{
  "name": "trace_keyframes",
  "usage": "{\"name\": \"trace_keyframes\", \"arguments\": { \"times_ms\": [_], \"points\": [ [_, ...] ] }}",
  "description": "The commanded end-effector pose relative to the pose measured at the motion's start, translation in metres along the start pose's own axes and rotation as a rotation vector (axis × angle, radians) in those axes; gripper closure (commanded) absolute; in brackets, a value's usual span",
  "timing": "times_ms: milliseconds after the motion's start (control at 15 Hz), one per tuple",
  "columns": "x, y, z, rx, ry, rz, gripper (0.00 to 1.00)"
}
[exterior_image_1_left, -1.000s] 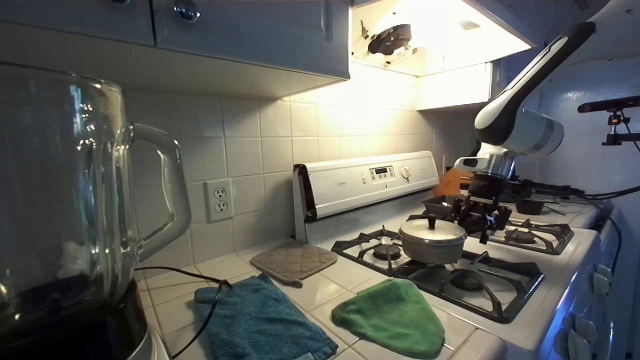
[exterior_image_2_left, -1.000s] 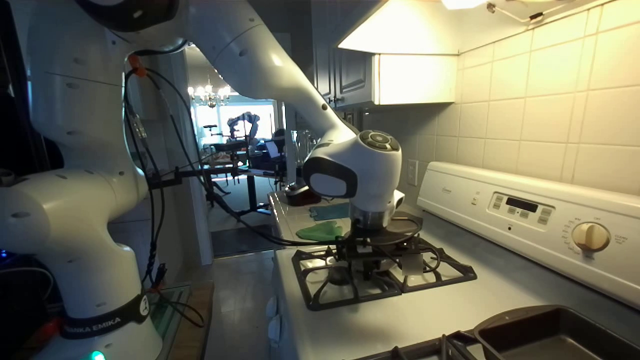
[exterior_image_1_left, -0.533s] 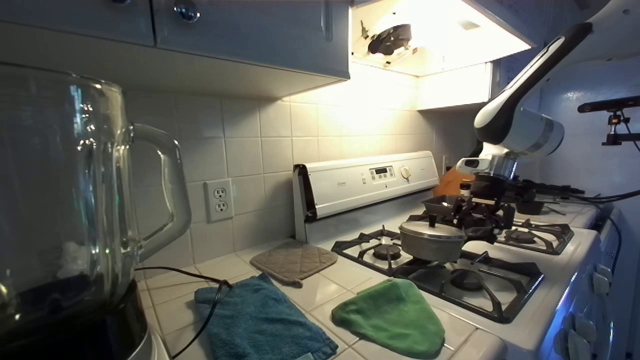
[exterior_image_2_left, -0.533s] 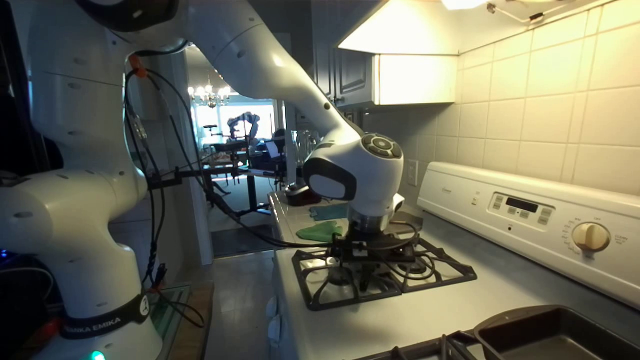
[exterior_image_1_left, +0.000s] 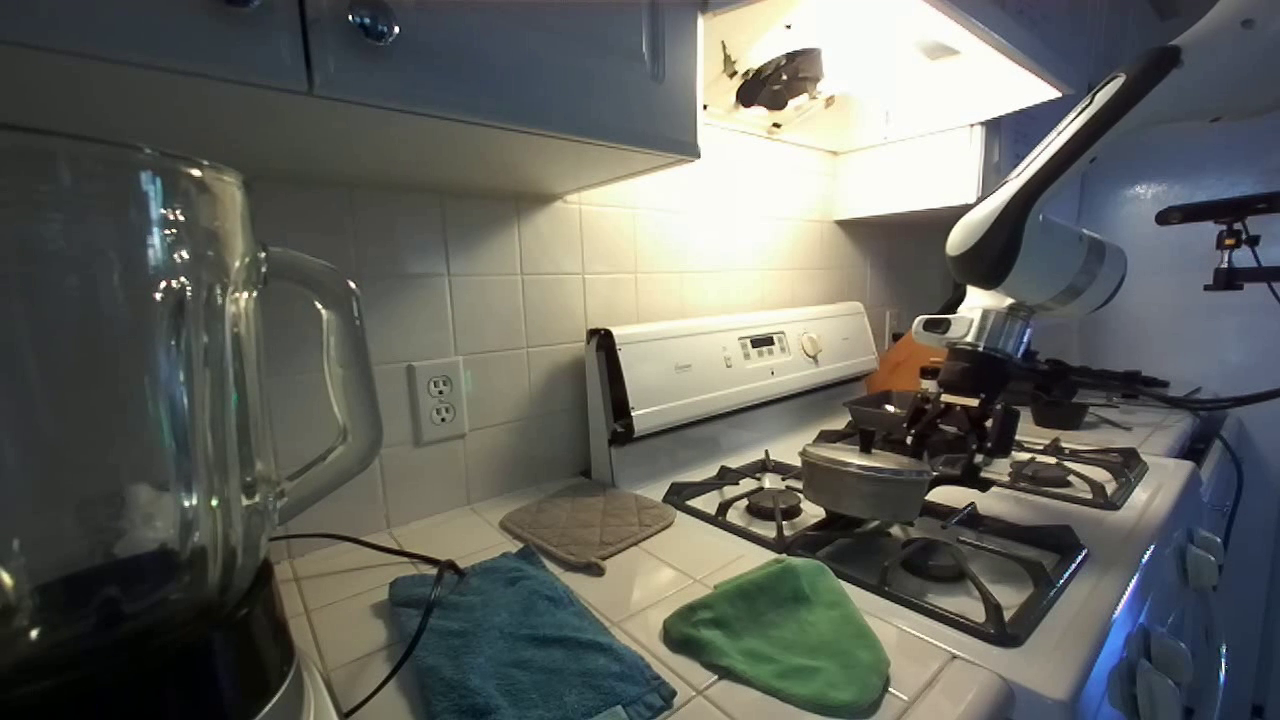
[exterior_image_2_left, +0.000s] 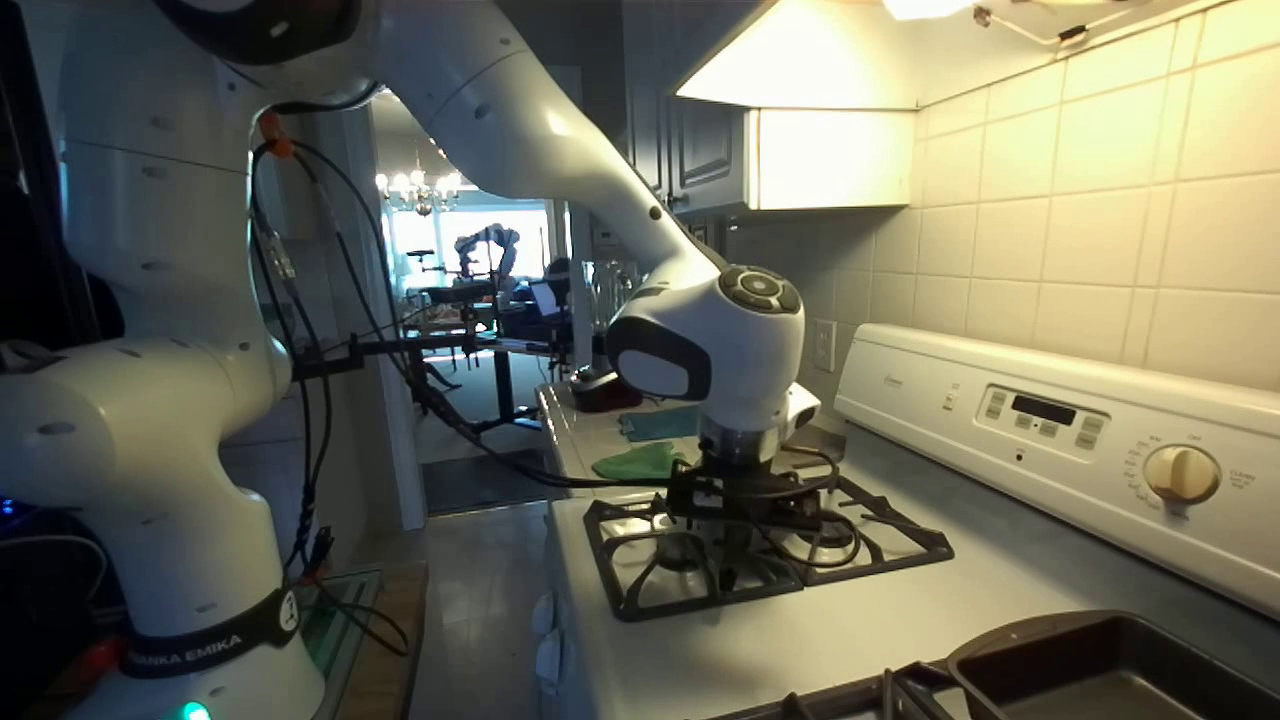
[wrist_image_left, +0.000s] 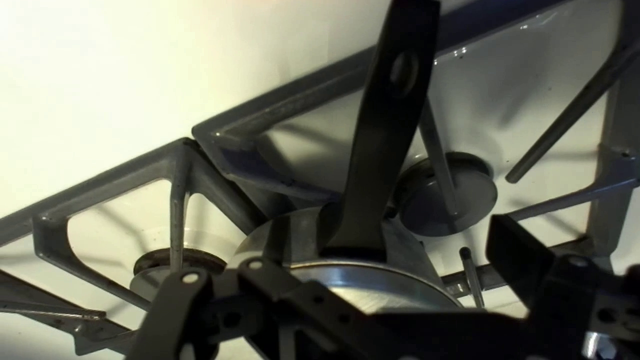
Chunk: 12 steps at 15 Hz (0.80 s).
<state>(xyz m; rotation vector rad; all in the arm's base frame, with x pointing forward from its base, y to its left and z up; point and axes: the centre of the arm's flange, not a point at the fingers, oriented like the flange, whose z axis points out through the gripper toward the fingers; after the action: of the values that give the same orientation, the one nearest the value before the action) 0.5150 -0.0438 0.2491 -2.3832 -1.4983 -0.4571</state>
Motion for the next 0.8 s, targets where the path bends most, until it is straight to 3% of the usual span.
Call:
{"name": "trace_keyframes", "arguments": {
  "times_ms": [0,267,533,600,667,733],
  "points": [
    [0.011,0.001,0.01,0.001,-0.026,0.081,0.0],
    [0.015,-0.001,0.018,0.019,-0.057,0.147,0.03],
    [0.015,-0.001,0.023,0.023,-0.067,0.198,0.36],
    [0.015,0.0,0.024,0.019,-0.067,0.212,0.4],
    [0.015,0.001,0.025,0.016,-0.064,0.225,0.42],
    [0.015,0.002,0.026,0.013,-0.065,0.238,0.33]
  ]
}}
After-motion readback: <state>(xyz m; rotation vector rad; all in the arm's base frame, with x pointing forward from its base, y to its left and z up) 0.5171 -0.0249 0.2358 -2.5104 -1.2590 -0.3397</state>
